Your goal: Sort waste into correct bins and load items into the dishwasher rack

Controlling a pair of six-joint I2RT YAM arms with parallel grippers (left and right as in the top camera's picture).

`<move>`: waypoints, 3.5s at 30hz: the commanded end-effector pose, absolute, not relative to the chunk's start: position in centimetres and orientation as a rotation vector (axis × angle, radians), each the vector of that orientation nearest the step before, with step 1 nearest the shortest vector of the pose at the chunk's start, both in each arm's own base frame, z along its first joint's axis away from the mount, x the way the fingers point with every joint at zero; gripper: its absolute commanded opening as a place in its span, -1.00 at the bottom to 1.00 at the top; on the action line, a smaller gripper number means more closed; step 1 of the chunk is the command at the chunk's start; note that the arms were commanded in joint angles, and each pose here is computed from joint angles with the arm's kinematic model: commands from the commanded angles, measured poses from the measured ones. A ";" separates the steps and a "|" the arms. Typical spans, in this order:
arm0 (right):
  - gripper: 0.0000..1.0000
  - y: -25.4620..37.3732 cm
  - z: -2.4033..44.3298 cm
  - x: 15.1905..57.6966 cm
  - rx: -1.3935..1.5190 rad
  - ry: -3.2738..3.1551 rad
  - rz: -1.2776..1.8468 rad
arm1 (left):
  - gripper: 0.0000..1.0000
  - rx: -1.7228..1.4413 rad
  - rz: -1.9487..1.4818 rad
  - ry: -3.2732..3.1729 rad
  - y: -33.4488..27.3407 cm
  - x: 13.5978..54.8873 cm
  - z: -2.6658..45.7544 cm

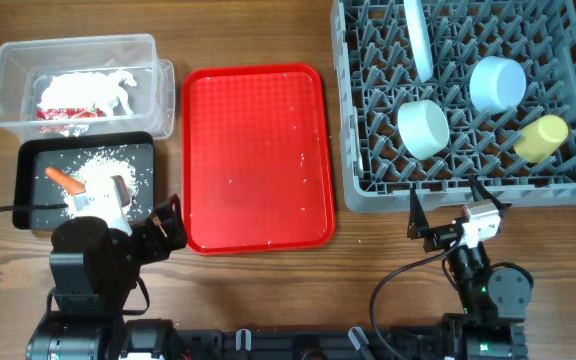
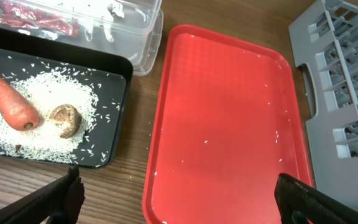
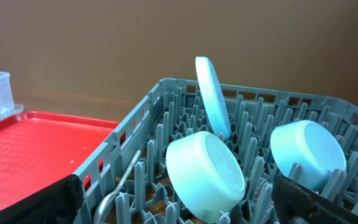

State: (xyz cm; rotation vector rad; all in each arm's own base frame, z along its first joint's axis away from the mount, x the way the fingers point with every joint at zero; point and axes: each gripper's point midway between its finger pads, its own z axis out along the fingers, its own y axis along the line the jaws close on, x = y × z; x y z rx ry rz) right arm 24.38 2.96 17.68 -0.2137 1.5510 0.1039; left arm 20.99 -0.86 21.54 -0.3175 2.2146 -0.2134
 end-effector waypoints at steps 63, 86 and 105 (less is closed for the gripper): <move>0.99 3.4 18.1 24.2 -0.228 1.533 0.128 | 1.00 -0.174 -0.115 1.635 0.9 24.6 15.7; 1.00 3.4 18.1 24.2 -0.228 1.533 0.128 | 1.00 -0.175 -0.115 1.634 0.9 24.6 15.7; 1.00 3.4 18.1 24.2 -0.228 1.533 0.128 | 1.00 -0.175 -0.115 1.635 0.9 24.6 15.7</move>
